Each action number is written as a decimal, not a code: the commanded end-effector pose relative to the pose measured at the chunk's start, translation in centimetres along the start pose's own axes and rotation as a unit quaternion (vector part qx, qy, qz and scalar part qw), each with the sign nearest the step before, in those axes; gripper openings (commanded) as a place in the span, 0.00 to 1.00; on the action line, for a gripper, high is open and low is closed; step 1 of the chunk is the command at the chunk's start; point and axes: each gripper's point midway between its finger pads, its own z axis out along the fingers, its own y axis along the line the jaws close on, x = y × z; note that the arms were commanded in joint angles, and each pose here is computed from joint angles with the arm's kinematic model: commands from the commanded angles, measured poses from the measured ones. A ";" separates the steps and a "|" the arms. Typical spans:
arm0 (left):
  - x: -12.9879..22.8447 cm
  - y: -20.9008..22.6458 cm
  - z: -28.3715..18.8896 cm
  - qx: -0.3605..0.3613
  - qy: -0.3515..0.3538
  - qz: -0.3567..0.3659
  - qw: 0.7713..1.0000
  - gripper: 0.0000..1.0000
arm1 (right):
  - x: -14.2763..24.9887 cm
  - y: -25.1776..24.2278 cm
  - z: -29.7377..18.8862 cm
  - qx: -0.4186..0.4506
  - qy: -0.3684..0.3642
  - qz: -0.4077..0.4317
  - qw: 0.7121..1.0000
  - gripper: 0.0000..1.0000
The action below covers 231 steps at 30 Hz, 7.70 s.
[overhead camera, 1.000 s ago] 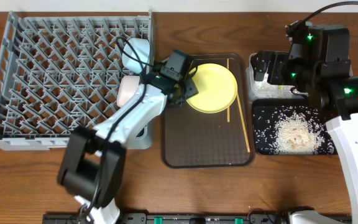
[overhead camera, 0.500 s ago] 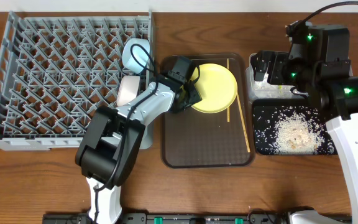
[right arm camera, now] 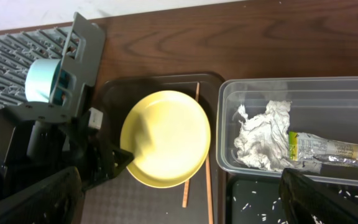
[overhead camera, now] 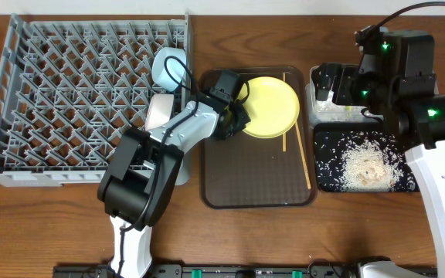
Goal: Sort waste into correct bins and load items into the dishwasher
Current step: 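Grasp the yellow plate edge with the left gripper and tilt it, then lift the yellow plate and carry it over the rack's back, then lower the yellow plate upright into the rack slots, then open the left gripper and withdraw from the plate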
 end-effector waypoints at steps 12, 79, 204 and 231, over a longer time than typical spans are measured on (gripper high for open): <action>-1.6 0.5 -1.4 -0.005 -0.031 0.023 0.999 0.07 | -0.1 -0.3 0.0 0.005 -0.001 0.007 1.000 0.99; -24.3 15.7 -32.4 -0.383 -0.434 0.218 0.786 0.07 | -0.1 -0.3 0.0 0.005 -0.001 0.007 1.000 0.99; -20.8 16.6 -11.5 -0.276 -0.203 0.238 0.909 0.08 | -0.1 -0.4 0.0 0.005 -0.001 0.007 1.000 0.99; -21.2 7.1 -25.0 -0.128 -0.356 0.260 0.889 0.26 | -0.1 -0.3 0.0 0.005 -0.001 0.007 1.000 0.99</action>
